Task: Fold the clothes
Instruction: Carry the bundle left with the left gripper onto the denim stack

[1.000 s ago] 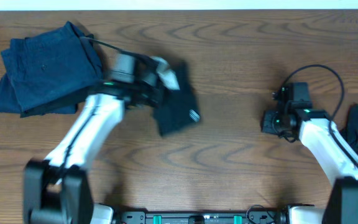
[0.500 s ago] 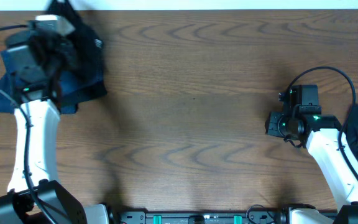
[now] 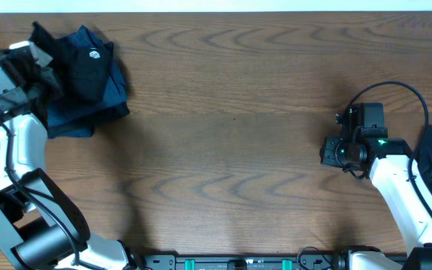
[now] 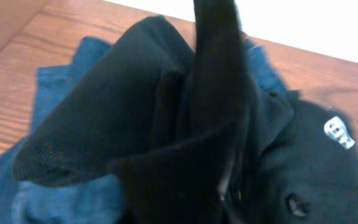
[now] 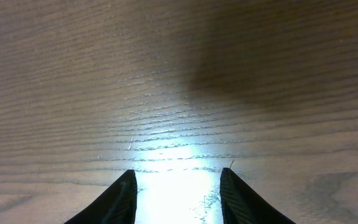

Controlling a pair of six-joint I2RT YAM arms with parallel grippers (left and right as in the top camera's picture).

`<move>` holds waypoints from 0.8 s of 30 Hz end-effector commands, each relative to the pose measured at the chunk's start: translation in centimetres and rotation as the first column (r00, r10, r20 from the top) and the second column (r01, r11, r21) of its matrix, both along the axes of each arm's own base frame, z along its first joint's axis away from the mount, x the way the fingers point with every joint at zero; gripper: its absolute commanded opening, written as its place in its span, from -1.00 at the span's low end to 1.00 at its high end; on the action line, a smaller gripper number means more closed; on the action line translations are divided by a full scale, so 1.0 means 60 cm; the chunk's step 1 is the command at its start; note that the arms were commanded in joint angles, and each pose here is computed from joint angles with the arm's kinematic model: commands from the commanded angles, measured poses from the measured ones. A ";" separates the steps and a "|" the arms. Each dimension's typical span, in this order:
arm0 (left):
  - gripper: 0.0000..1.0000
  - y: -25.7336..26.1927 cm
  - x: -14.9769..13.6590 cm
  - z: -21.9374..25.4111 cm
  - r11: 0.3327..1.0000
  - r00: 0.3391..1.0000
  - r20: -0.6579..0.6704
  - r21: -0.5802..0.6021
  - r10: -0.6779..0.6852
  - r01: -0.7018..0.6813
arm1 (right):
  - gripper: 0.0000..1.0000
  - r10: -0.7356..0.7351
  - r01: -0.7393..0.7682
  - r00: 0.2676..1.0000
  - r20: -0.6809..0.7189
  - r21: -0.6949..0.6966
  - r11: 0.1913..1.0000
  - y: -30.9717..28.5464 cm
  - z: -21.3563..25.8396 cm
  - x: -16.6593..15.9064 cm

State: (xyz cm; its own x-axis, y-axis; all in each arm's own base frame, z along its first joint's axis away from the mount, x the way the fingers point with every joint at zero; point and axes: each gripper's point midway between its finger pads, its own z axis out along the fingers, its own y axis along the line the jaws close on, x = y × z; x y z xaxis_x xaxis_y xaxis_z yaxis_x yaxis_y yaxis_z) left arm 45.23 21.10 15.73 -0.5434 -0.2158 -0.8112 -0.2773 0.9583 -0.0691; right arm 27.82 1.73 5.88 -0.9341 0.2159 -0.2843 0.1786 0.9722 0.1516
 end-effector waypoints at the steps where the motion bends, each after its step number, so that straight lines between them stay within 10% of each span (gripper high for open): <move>1: 0.52 0.040 -0.002 0.034 0.998 0.998 0.045 0.033 0.045 -0.046 | -0.15 0.003 -0.003 1.000 0.025 -0.013 1.000 -0.006 0.012 0.008; 2: 0.96 0.047 -0.006 0.035 0.998 0.997 0.049 0.021 0.063 -0.064 | -0.16 0.003 -0.003 1.000 0.025 -0.013 1.000 -0.006 0.012 0.008; 11: 0.96 0.141 -0.053 0.175 0.913 0.874 0.297 -0.261 0.385 -0.314 | -0.04 0.003 -0.003 1.000 0.011 -0.013 1.000 -0.006 0.010 0.002; 24: 0.96 -0.116 0.015 0.143 0.974 0.988 0.154 -0.219 -0.014 0.048 | 0.90 0.032 -0.041 0.992 0.123 0.072 0.997 0.021 0.030 0.043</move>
State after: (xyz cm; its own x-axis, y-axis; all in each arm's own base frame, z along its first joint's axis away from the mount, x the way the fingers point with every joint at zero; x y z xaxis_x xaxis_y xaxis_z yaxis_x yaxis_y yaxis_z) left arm 44.84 18.31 24.63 -0.3482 -0.4871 -0.8010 -0.3202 0.8648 -0.3867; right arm 29.55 2.54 6.63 -0.9148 0.2064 -0.3471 0.1410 0.9687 0.2044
